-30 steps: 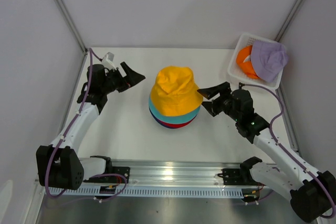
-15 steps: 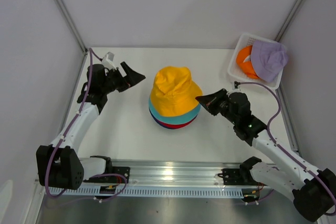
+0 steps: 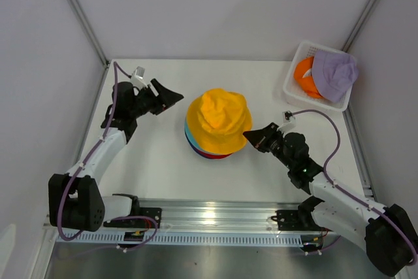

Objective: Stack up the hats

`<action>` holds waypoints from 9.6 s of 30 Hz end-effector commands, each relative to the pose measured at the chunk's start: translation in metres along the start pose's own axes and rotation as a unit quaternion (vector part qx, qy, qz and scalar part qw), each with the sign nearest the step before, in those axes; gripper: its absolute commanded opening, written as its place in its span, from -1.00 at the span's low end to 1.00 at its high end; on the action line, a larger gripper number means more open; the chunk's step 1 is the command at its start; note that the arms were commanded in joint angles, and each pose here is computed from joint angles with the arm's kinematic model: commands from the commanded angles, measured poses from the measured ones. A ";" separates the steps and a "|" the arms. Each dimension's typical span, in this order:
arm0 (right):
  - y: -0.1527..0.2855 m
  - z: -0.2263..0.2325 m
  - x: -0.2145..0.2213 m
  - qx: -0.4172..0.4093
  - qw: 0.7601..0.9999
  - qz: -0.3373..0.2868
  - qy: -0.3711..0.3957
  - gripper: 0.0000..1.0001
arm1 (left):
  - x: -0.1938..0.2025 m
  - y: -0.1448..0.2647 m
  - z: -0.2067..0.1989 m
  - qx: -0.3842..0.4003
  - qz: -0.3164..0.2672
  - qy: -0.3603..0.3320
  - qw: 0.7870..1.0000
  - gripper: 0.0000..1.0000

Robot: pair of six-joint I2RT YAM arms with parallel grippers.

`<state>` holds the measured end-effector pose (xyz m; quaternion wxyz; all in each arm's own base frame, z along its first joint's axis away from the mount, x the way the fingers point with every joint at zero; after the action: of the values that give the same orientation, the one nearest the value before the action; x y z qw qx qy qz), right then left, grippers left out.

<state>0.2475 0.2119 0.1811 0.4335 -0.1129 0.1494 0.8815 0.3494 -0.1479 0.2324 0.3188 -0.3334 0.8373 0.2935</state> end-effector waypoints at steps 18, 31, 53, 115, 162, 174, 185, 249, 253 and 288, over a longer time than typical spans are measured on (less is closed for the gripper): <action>-0.018 -0.005 -0.014 -0.006 0.998 -0.016 0.055 -1.00 | 0.051 -0.023 -0.019 0.092 0.058 0.034 0.993 0.25; -0.025 -0.005 -0.013 -0.003 0.998 -0.007 0.058 -1.00 | 0.046 -0.021 -0.029 0.112 0.055 0.036 0.992 0.02; -0.031 0.005 -0.014 0.000 0.998 0.009 0.068 -1.00 | 0.026 -0.014 -0.029 0.071 0.030 -0.031 0.997 0.29; -0.060 -0.079 0.012 0.137 0.984 0.082 0.078 -1.00 | 0.101 -0.017 0.060 -0.119 0.090 -0.032 0.988 -0.99; -0.006 -0.098 -0.453 0.464 0.827 -0.249 0.199 0.65 | -0.041 0.070 -0.007 -0.170 -0.046 -0.181 0.968 0.68; -0.039 -0.159 -0.508 0.525 0.781 -0.249 0.227 0.42 | -0.048 0.053 0.022 -0.206 -0.013 -0.165 0.964 0.70; -0.031 -0.192 -0.511 0.582 0.736 -0.230 0.258 -0.22 | -0.062 0.038 0.029 -0.210 -0.002 -0.159 0.965 0.71; -0.135 0.321 -0.106 -0.040 0.852 -0.121 0.508 -1.00 | -0.088 0.073 -0.100 0.148 -0.235 0.163 0.947 0.56; -0.129 0.325 -0.100 -0.061 0.850 -0.111 0.511 -1.00 | -0.102 0.076 -0.108 0.151 -0.251 0.141 0.946 0.59; -0.026 0.313 -0.008 -0.094 0.803 -0.021 0.589 -1.00 | -0.042 0.031 -0.133 0.219 -0.101 0.158 0.957 -0.99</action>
<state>0.2662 0.3529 0.4355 0.2355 -0.6344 0.3081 0.6687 0.3036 -0.2084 0.3751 0.2754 -0.3764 0.8843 -0.0193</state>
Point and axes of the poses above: each gripper's point midway between its finger pads, its own y axis back along the fingers, its own z axis along the line the jaws close on, x = y × z, the point moved 1 cm from there along y, back along the fingers, and after that the axes turned 15 degrees about -y, right-handed, at the moved point
